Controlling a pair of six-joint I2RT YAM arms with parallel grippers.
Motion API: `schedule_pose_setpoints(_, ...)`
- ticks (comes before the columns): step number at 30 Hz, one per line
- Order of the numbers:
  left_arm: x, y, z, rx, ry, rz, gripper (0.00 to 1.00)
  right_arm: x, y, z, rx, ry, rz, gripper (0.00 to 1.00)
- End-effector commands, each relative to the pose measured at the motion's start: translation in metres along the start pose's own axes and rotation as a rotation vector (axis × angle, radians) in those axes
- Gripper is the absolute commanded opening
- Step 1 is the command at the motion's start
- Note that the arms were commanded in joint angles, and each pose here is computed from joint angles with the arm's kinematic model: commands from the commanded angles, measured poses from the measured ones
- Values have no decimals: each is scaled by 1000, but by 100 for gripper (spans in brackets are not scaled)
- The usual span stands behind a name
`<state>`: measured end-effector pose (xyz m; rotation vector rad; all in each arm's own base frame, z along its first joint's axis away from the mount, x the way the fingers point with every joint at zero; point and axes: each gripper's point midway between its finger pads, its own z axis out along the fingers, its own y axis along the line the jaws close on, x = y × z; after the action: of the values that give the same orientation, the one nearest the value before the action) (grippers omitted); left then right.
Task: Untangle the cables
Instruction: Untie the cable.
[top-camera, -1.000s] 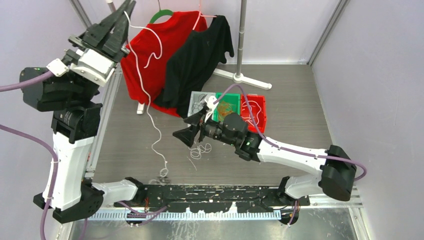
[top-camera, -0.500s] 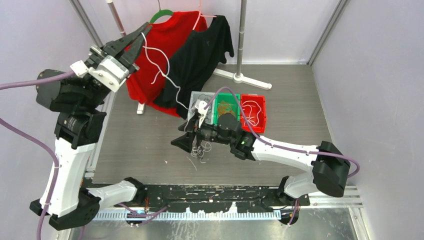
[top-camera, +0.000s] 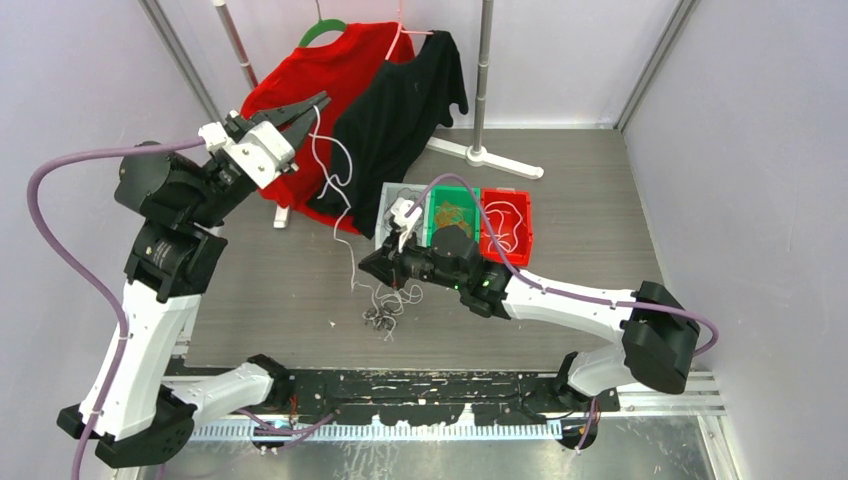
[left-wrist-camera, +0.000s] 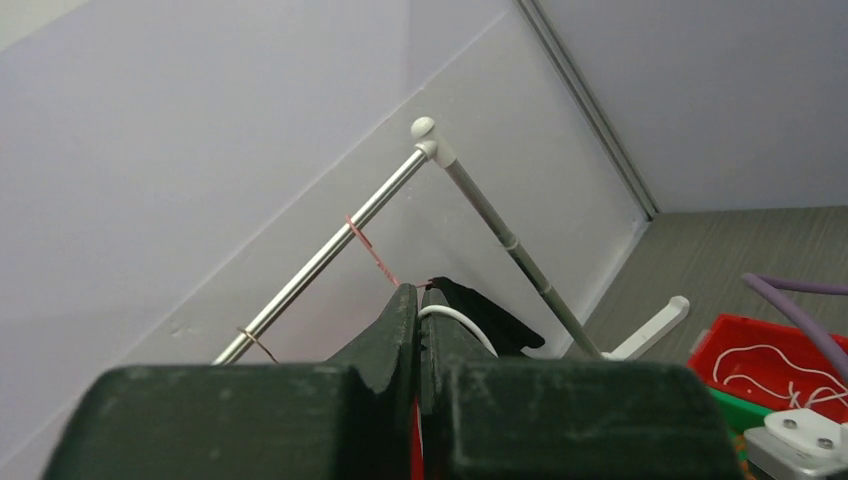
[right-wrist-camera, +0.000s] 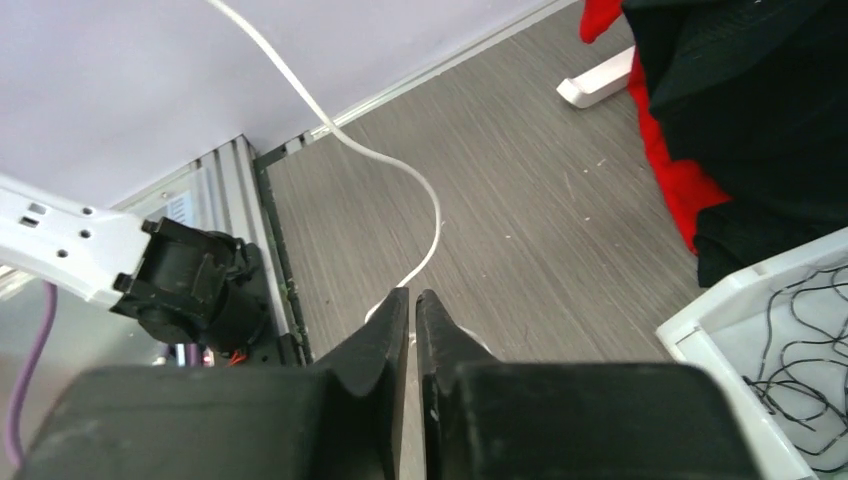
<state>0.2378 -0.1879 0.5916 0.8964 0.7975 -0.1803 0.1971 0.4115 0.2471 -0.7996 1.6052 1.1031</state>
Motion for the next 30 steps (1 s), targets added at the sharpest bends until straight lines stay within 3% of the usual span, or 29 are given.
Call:
schedule_pose_setpoints(1,-9,2,-15,-32,9,-74,0,-15,-7,-1,29,-65,-19,4)
schedule_pose_setpoints(5,6,-9,-22,-24,59,-122,0,-13,-12,-3,47,-74,-4,3)
schedule_pose_setpoints(8,13,-13,-22,-20,72,-124,0,-7,-9,0,25,-51,28,46)
schedule_pose_setpoints(9,13,-12,-22,-22,71,-125,0,-4,-8,2,17,-44,47,53)
schedule_pose_setpoints(17,6,-10,-18,-13,47,-116,0,17,-2,18,-26,-53,209,66)
schedule_pose_setpoints(21,6,-9,-18,-18,50,-112,0,24,3,29,-45,-46,217,64)
schedule_pose_setpoints(23,6,-8,-19,-19,53,-107,0,24,1,33,-42,-52,217,58)
schedule_pose_setpoints(25,5,-8,-20,-21,58,-112,0,24,-5,35,-10,-54,202,47)
schedule_pose_setpoints(30,7,-14,-26,-9,77,-149,0,21,-18,23,63,-68,136,6)
